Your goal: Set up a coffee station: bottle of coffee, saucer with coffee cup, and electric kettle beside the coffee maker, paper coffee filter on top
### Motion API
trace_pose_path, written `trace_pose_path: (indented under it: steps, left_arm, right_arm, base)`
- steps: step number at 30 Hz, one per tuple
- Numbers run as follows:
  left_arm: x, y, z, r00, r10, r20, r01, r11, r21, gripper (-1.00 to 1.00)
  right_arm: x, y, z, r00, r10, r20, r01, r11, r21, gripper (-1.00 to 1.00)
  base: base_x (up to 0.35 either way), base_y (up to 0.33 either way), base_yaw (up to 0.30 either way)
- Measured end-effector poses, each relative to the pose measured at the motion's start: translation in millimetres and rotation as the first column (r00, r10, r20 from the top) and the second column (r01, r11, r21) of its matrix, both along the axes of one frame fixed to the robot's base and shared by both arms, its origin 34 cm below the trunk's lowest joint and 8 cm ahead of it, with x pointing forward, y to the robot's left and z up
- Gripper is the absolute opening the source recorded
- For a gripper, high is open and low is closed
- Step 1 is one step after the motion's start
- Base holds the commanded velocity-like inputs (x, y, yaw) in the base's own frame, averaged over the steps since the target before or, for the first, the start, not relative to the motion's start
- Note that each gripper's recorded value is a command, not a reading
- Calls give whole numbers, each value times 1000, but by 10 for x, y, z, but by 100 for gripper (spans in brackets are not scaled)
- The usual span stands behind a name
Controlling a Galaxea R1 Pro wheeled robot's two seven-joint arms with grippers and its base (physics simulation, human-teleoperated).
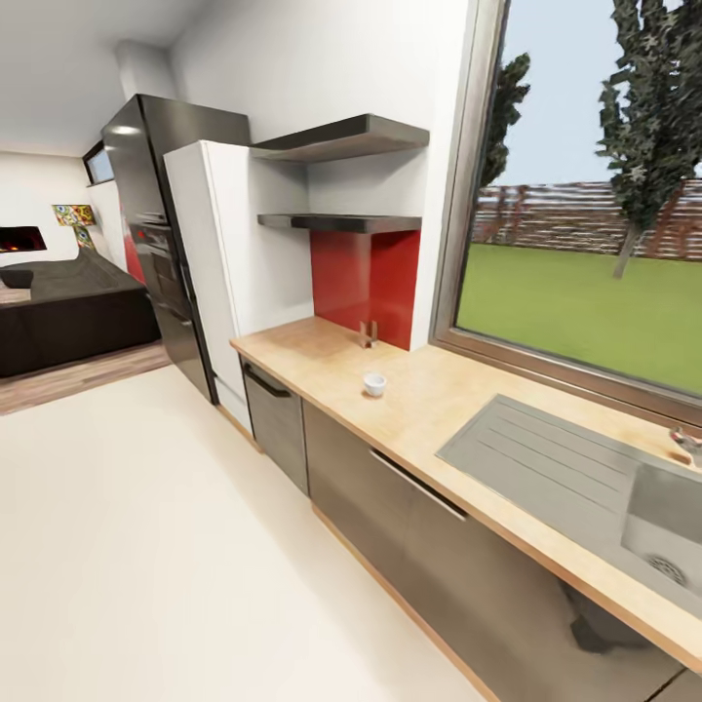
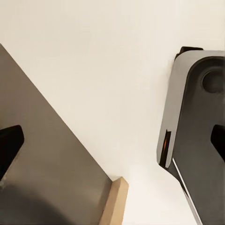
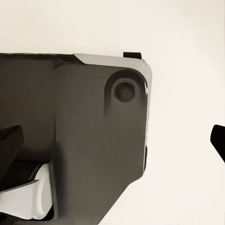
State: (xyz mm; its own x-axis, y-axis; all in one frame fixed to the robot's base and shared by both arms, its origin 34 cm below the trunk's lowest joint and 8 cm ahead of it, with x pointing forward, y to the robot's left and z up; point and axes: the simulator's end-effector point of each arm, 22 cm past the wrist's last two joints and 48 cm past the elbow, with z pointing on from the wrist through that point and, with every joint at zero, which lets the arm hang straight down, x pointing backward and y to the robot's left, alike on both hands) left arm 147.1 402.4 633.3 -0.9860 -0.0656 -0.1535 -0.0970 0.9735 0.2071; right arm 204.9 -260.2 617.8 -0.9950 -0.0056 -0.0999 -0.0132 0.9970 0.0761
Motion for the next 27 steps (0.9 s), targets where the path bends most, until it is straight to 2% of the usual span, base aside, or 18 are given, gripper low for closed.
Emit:
trace_pose_path:
  steps: [9,27]
  left_arm:
    - [10,0,0,1000,-5,1,5,1000,0,100]
    - [11,-6,-1,1000,3,2,-3,1000,0,100]
  right_arm:
    - [-3,62,0,998,56,1,-56,998,4,100]
    - [0,64,0,999,54,3,-54,999,5,100]
  base:
    - [183,293,0]
    - [183,293,0]
